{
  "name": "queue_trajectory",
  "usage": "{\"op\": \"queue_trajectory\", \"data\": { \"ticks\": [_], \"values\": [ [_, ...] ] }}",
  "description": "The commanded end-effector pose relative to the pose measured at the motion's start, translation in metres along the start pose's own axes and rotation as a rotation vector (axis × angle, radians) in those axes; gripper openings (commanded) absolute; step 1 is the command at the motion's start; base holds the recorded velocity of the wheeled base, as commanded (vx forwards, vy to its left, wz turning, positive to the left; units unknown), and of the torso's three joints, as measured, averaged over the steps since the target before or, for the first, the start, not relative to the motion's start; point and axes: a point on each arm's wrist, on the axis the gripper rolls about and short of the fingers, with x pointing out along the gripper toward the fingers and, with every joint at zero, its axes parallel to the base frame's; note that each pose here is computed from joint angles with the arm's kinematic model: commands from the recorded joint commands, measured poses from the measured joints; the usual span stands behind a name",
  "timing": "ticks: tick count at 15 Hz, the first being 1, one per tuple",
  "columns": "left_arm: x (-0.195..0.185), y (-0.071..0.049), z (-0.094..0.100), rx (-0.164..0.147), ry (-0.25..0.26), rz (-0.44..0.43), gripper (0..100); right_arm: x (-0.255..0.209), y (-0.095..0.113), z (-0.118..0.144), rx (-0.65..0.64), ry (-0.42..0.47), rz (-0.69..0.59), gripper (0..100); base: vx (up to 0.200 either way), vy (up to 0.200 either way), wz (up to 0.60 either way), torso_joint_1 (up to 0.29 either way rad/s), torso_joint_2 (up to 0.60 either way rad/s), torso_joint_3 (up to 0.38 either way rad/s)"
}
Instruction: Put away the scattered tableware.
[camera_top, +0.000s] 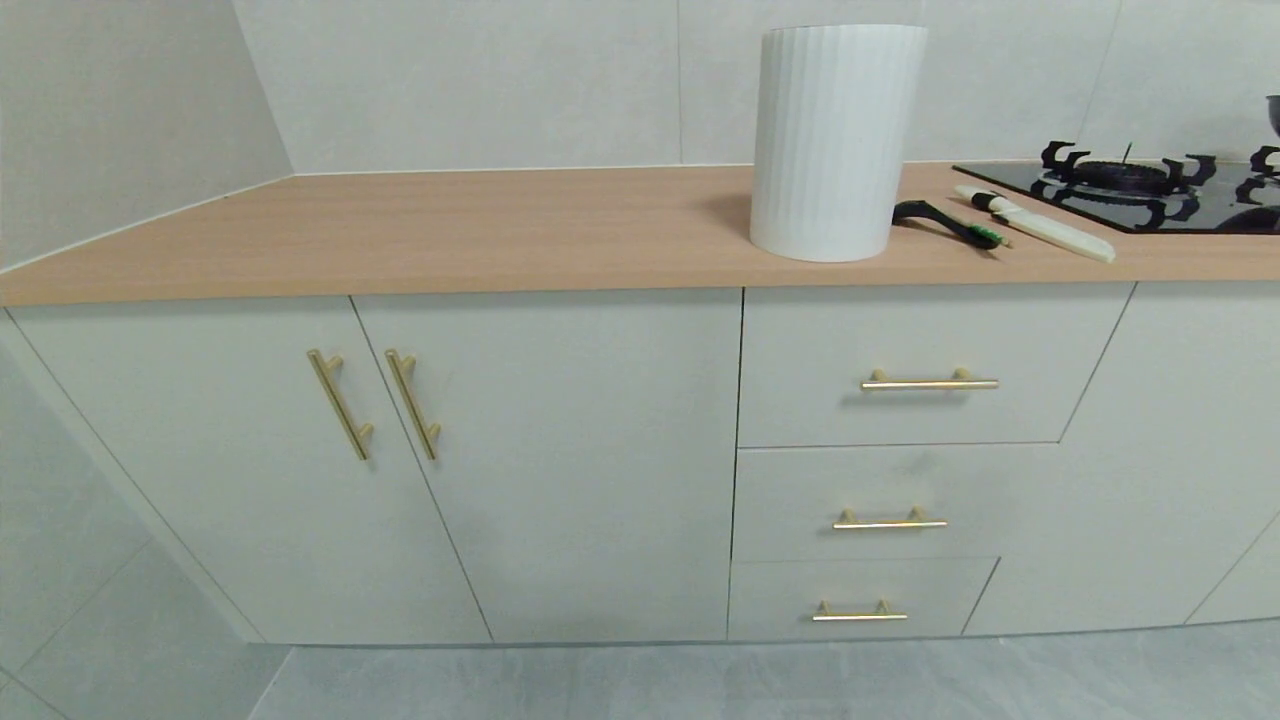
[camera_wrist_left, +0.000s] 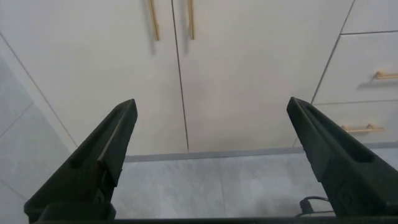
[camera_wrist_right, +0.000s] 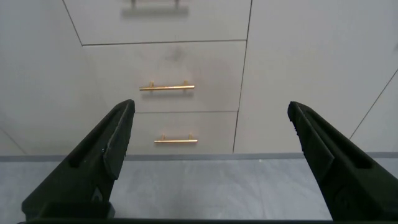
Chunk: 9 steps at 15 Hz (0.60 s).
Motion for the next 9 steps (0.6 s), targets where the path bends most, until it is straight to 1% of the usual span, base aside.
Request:
{"op": "queue_trajectory", "data": {
  "ticks": [1, 9],
  "values": [
    [0.0001, 0.0000, -0.0001, 0.000, 0.001, 0.000, 100, 0.0001, 0.0000, 0.0000, 0.000, 0.001, 0.001, 100, 0.000, 0.000, 0.00, 0.000, 0.00, 0.000],
    [0.0001, 0.0000, -0.0001, 0.001, 0.001, 0.000, 100, 0.0001, 0.0000, 0.0000, -0.003, 0.001, 0.001, 100, 0.000, 0.000, 0.00, 0.000, 0.00, 0.000]
  ]
}}
